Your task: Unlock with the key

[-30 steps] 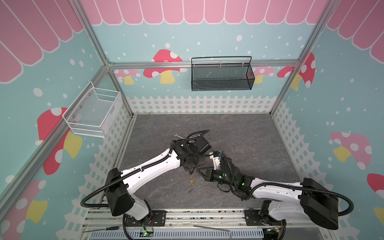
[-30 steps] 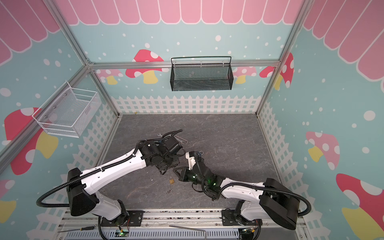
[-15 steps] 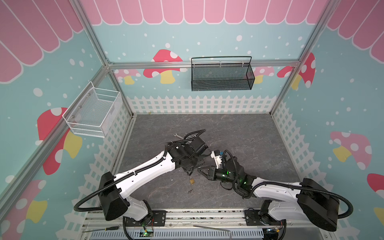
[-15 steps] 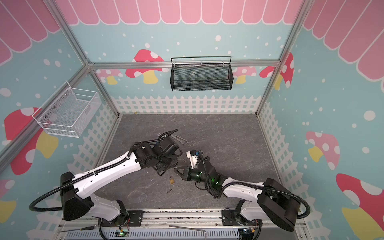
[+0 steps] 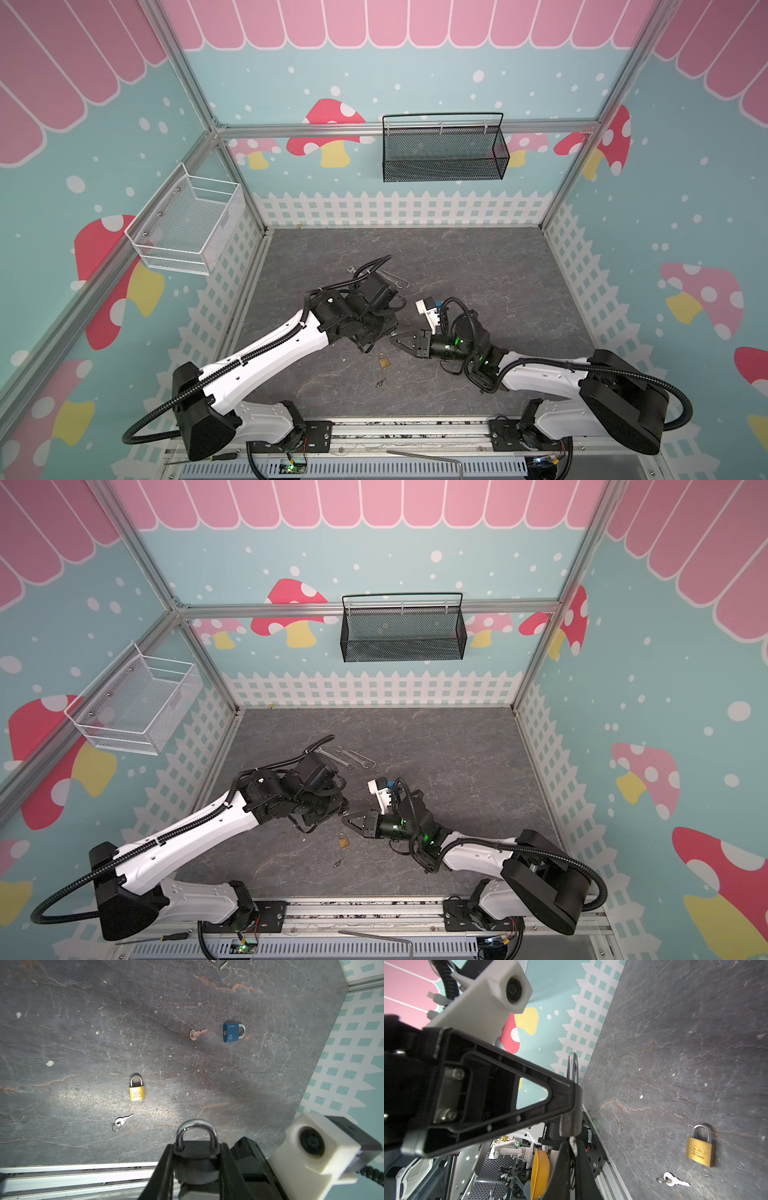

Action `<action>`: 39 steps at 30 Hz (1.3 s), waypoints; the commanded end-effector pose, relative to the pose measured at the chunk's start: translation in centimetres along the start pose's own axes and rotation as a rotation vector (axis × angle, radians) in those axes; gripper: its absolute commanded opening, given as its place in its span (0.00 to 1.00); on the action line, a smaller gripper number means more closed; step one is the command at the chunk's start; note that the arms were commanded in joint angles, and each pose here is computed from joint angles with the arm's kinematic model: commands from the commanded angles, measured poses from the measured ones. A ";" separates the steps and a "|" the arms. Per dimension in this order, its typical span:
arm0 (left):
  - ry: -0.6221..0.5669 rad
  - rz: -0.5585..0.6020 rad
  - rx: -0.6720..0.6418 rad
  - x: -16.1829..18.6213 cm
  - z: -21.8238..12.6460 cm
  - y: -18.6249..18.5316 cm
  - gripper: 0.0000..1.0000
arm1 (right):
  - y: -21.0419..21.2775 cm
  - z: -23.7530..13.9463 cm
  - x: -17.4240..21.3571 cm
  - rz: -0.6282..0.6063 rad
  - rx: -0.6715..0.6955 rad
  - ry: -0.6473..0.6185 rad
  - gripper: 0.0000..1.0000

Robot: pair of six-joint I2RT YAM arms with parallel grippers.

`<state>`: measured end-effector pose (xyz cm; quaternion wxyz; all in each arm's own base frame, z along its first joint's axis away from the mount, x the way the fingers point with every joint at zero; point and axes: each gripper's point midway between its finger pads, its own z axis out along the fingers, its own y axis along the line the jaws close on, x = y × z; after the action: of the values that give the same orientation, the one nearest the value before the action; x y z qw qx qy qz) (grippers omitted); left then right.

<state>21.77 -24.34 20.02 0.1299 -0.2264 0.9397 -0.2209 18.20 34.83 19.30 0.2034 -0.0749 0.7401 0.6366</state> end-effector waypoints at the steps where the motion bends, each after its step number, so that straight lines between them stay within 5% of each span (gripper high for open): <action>1: 0.058 0.009 -0.099 1.0 0.7 2.3 0.00 | 5.9 0.3 -3.5 -0.188 -0.093 -0.089 0.00; 8: 0.048 -0.010 -0.060 1.2 0.7 1.8 0.00 | 8.6 -1.1 -3.2 -0.130 -0.343 -0.118 0.00; 22: -0.018 -0.046 0.056 -0.1 -1.3 1.0 0.00 | 11.3 -2.1 -2.8 -0.099 -0.487 -0.084 0.00; 33: -0.053 -0.006 0.012 -1.8 -1.2 0.9 0.00 | 5.2 0.1 -3.4 -0.253 -0.056 -0.069 0.00; 35: -0.052 0.006 -0.006 -1.9 -0.8 1.2 0.00 | 3.6 0.5 -3.2 -0.273 0.027 -0.046 0.05; 39: -0.067 0.041 -0.071 -2.6 -0.3 2.4 0.00 | 1.0 0.0 -2.9 -0.311 0.151 -0.027 0.35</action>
<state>23.26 -22.81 20.58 0.1553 -0.2298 0.9340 -0.2250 19.90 35.20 20.82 0.2702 -0.1372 0.7585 0.5769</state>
